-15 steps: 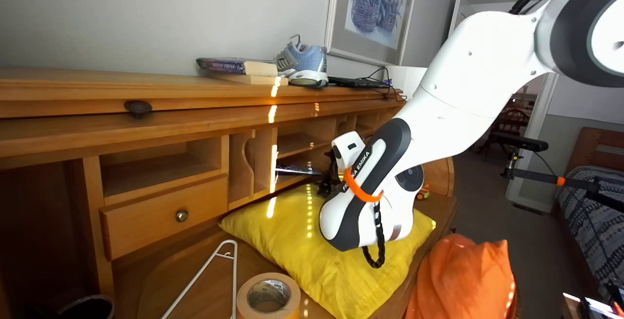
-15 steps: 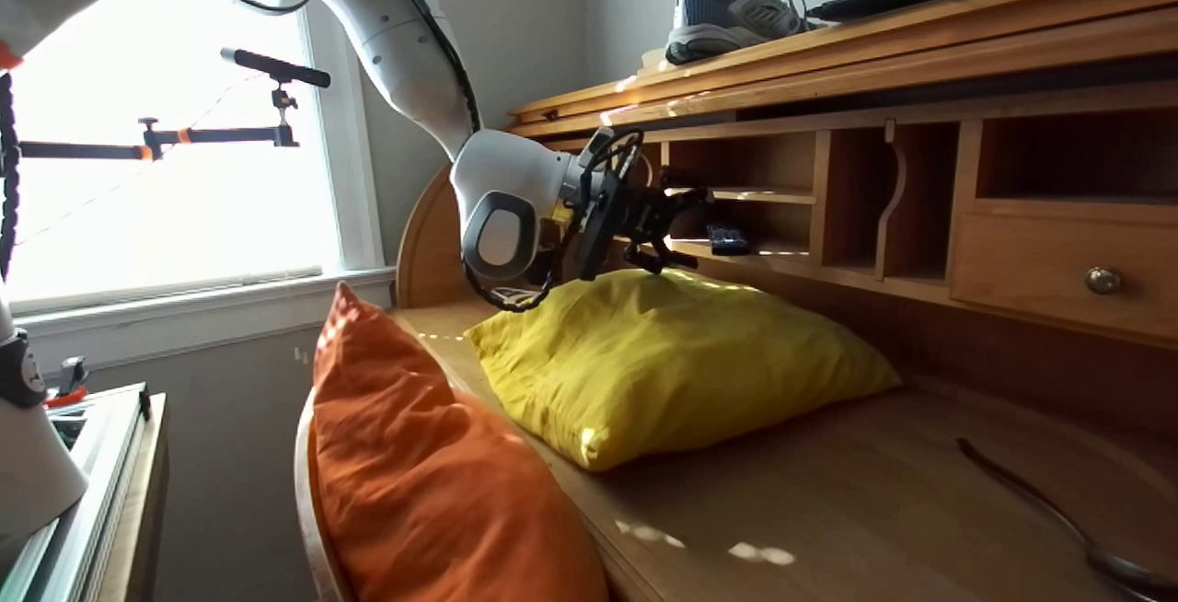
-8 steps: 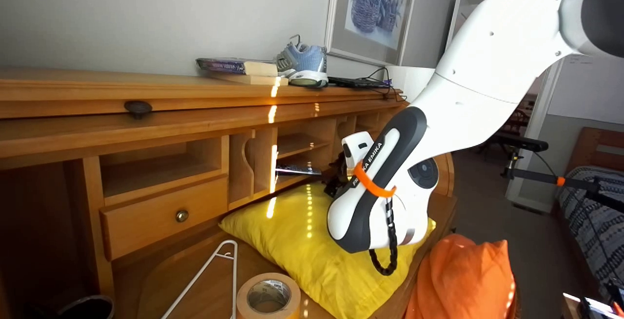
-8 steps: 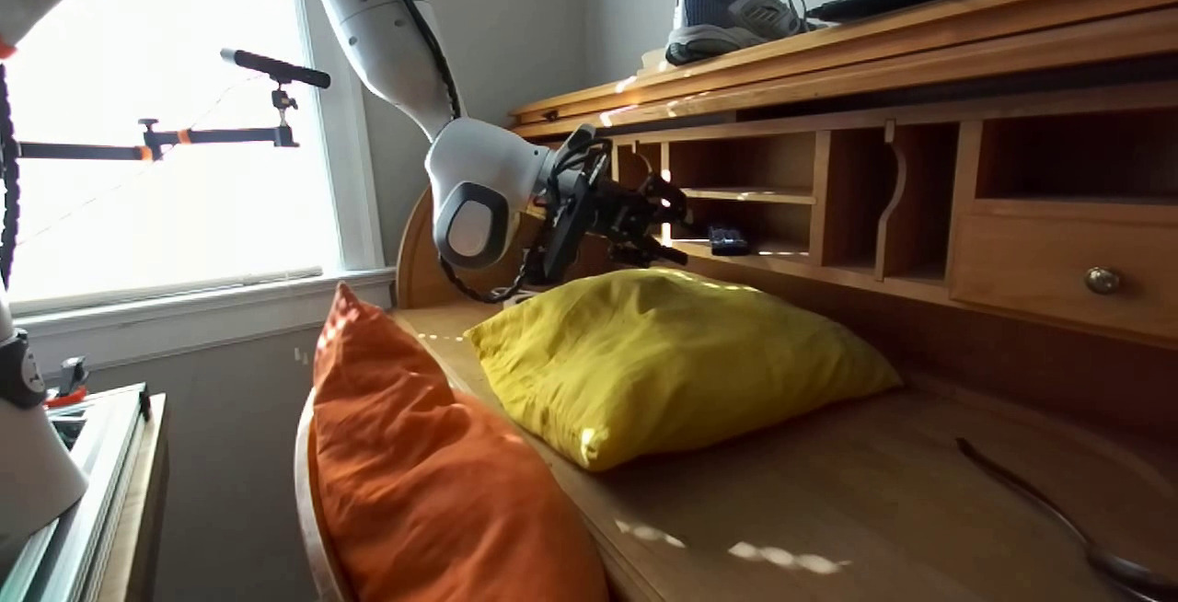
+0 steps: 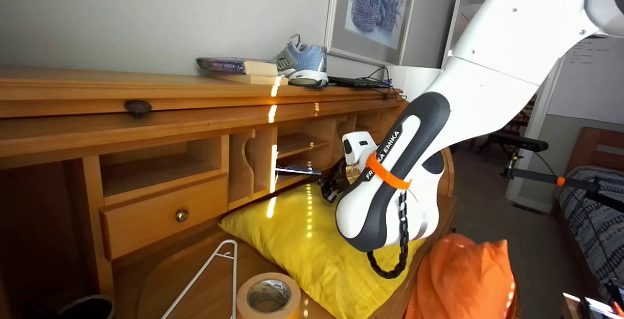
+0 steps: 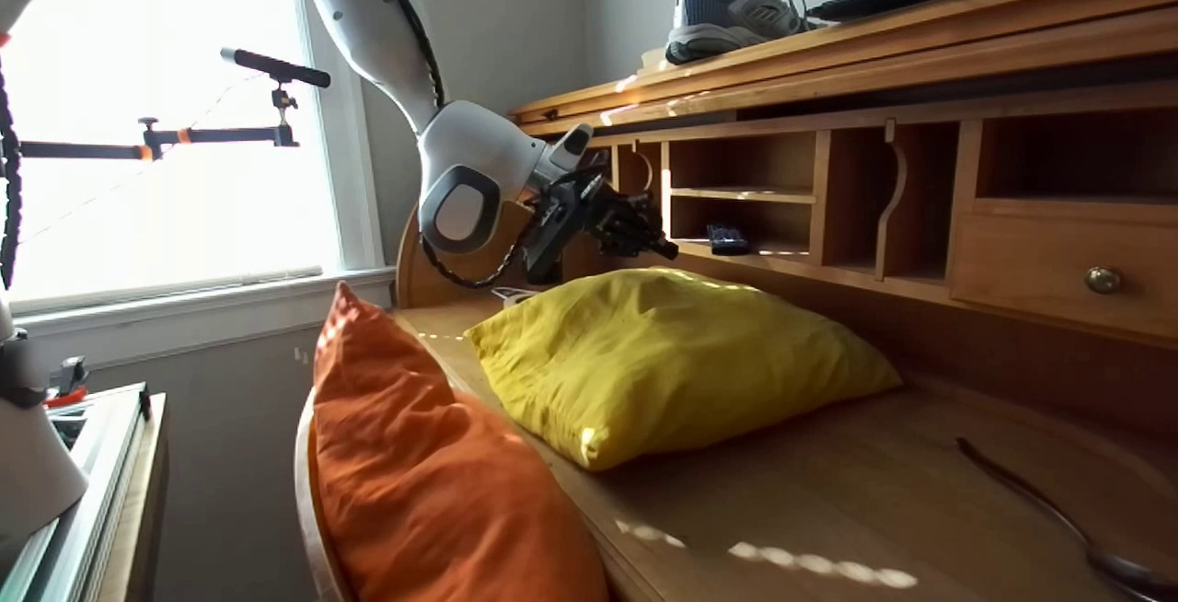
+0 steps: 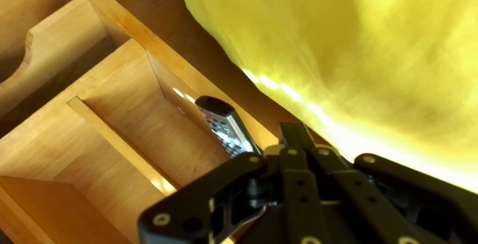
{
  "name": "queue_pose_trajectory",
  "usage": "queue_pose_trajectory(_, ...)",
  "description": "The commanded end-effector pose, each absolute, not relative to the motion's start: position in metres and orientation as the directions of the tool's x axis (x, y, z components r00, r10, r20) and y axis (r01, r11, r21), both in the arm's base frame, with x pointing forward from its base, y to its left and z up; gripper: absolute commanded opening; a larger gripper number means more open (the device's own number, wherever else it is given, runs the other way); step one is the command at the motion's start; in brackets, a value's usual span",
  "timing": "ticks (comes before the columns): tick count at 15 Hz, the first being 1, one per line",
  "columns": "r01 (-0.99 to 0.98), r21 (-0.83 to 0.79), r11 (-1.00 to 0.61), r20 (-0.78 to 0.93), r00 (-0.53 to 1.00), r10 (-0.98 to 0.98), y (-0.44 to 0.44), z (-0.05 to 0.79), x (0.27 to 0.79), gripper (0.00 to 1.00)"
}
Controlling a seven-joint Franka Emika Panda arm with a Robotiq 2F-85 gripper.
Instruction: Take the remote controller off of the yellow pillow and put it into the shelf
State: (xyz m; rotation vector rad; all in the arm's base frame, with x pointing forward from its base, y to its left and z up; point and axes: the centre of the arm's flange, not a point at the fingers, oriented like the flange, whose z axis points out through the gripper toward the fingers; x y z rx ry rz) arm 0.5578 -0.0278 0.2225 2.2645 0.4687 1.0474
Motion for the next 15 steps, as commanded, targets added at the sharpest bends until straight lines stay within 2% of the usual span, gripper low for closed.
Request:
queue_pose_trajectory(1,0.102,0.587,-0.803,0.585,0.633,0.508,-0.040,0.229,0.559,0.00)
queue_pose_trajectory(15,0.071,0.598,-0.799,0.600,0.621,0.504,-0.089,0.238,0.591,0.00)
